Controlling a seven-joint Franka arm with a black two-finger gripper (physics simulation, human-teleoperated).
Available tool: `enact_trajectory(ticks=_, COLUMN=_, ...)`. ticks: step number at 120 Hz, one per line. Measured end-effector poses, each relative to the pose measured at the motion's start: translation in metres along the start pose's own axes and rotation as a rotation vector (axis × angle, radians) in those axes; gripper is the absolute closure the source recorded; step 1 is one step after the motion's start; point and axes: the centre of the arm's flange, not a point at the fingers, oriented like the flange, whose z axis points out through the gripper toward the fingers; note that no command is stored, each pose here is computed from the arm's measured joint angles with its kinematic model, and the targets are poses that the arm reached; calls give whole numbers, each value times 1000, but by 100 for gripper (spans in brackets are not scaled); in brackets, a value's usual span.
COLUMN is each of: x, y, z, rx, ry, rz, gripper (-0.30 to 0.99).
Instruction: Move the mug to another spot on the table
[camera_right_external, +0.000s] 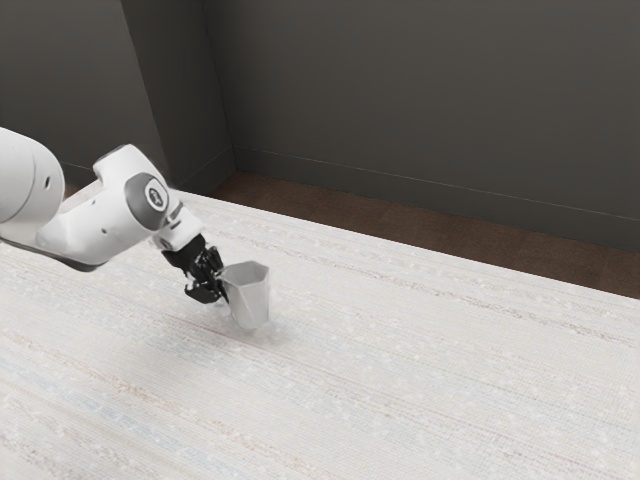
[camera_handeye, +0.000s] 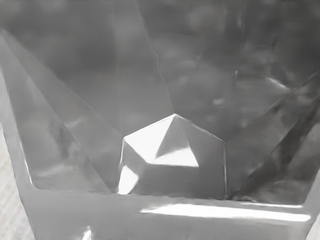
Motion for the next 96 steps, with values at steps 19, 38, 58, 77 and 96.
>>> enact_trajectory(ticks=19, x=-5, y=-2, z=5, rx=-4, ry=2, rz=8, gripper=63)
enact_trajectory(ticks=38, x=-6, y=0, z=20, rx=-29, ry=2, rz=16, gripper=65)
enact_trajectory(ticks=58, x=-8, y=0, z=30, rx=-43, ry=6, rz=19, gripper=65)
enact_trajectory(ticks=77, x=-11, y=-2, z=39, rx=-57, ry=6, rz=18, gripper=53)
enact_trajectory(ticks=96, x=-16, y=-4, z=50, rx=-87, ry=24, rz=-2, gripper=26)
